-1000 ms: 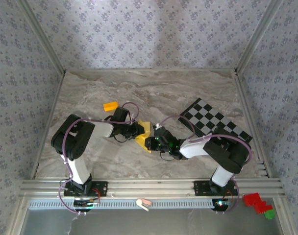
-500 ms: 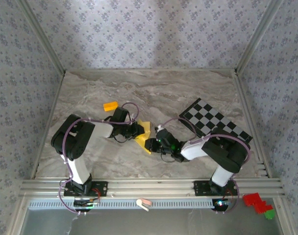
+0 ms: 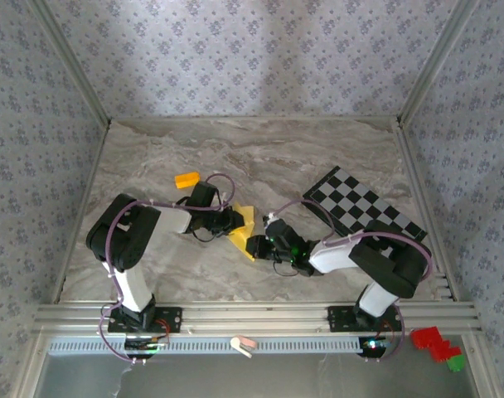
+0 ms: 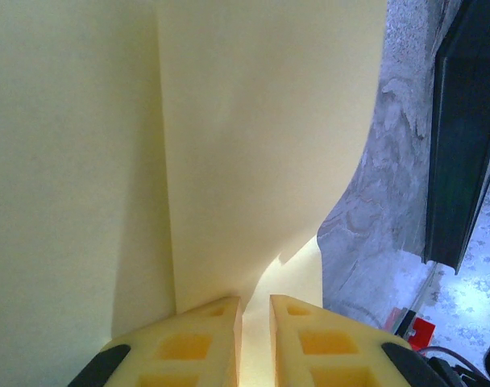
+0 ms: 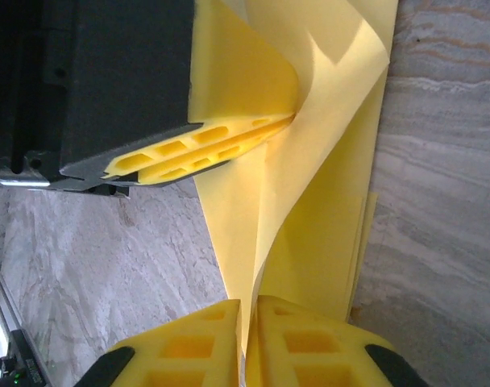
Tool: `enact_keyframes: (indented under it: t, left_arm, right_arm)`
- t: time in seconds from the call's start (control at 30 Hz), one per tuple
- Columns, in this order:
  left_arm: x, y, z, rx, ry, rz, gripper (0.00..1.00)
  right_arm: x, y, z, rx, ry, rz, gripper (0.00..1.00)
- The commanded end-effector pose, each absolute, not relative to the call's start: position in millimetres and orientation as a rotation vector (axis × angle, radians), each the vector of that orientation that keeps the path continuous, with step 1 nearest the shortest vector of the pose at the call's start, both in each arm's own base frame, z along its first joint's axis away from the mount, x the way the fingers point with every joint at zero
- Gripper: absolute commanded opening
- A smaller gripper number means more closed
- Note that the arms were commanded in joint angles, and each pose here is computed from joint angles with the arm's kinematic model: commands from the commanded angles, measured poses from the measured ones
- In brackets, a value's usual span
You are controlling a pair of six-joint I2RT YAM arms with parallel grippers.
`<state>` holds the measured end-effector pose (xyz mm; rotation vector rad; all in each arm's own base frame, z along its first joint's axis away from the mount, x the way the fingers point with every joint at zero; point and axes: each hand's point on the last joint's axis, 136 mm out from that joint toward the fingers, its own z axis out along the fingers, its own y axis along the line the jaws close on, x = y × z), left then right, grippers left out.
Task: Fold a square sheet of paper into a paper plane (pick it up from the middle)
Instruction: Fourth fold the wing at the center of the table.
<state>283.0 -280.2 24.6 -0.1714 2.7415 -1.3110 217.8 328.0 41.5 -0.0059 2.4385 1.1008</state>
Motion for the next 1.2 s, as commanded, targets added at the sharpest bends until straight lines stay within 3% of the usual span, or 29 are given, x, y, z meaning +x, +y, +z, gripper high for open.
enact_keyframes:
  t: [0.0,0.43,0.73,1.17]
  left_arm:
    - [270,-265,1,-0.231,2.835,-1.207,0.17]
    - [268,-262,6,-0.214,2.837,-1.183,0.17]
    - [266,-261,3,-0.217,2.838,-1.179,0.17]
    - [267,-261,3,-0.207,2.836,-1.171,0.17]
  right_arm:
    - [213,324,27,0.032,2.479,1.077,0.11]
    - [208,315,20,0.033,2.484,1.056,0.09]
    - [205,315,35,-0.005,2.472,1.057,0.16]
    - [198,325,21,-0.005,2.501,1.071,0.09]
